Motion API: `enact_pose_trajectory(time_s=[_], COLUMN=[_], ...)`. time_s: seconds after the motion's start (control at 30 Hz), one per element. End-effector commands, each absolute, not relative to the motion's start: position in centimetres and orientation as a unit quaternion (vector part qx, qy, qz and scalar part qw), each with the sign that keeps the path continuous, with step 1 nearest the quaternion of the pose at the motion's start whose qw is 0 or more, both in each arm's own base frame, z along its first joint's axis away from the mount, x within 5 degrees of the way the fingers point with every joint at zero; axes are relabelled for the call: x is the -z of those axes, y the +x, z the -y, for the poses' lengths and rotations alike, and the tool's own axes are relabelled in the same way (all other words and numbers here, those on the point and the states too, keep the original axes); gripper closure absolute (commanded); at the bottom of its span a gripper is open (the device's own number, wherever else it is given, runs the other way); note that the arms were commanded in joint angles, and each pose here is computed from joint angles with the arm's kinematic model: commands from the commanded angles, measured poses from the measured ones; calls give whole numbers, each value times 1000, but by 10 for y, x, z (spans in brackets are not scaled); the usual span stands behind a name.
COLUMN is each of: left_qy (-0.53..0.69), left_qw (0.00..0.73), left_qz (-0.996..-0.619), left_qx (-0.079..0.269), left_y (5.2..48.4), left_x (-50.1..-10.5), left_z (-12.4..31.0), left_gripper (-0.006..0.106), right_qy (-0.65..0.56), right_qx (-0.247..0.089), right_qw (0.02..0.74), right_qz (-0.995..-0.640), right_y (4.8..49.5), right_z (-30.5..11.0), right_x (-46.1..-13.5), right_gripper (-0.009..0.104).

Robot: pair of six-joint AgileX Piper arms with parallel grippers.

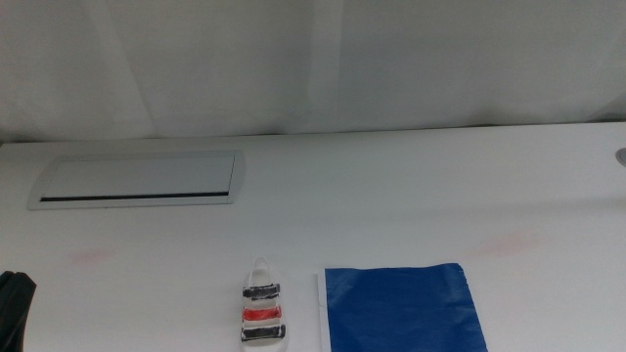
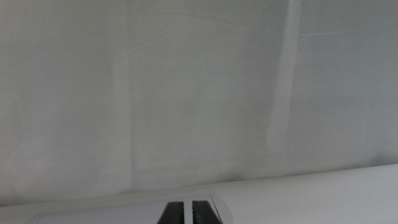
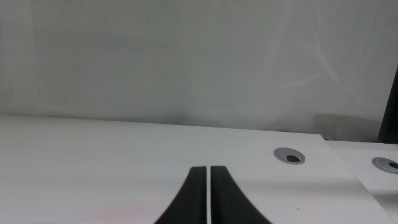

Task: Use one arm to grab the shoe from the table and place it on the mat.

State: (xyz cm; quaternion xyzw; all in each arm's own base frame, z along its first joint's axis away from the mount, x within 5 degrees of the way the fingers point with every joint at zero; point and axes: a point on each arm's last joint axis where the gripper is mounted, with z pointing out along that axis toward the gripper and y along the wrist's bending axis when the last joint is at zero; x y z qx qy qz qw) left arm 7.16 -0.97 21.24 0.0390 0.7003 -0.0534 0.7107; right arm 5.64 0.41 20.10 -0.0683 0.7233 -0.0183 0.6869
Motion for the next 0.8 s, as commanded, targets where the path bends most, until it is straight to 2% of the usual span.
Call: enact_pose_trajectory(time_s=[0.0, 0.1, 0.2, 0.27, 0.3, 0.63, 0.77], left_qy=[35, 35, 34, 28, 24, 5, 0], left_qw=[694, 692, 692, 696, 701, 701, 703], left_qz=[-717, -719, -719, -715, -709, -708, -706], left_qx=[53, 53, 54, 61, 67, 86, 86], left_y=[71, 71, 71, 71, 71, 71, 71], left_x=[-199, -198, -198, -199, -201, -202, -217], left_z=[9, 9, 9, 9, 10, 10, 9], left_gripper=[100, 84, 56, 31, 10, 9, 9], right_qy=[-75, -75, -75, -75, -75, -75, -75], right_qx=[22, 22, 22, 22, 22, 22, 22], right_qw=[678, 678, 678, 678, 678, 678, 678], right_qz=[-731, -731, -731, -731, -731, -731, -731], right_y=[57, 57, 57, 57, 57, 57, 57], right_z=[-4, -4, -4, -4, -4, -4, -4], right_x=[-189, -189, -189, -189, -189, -189, -189], right_gripper=[98, 98, 98, 98, 98, 98, 98])
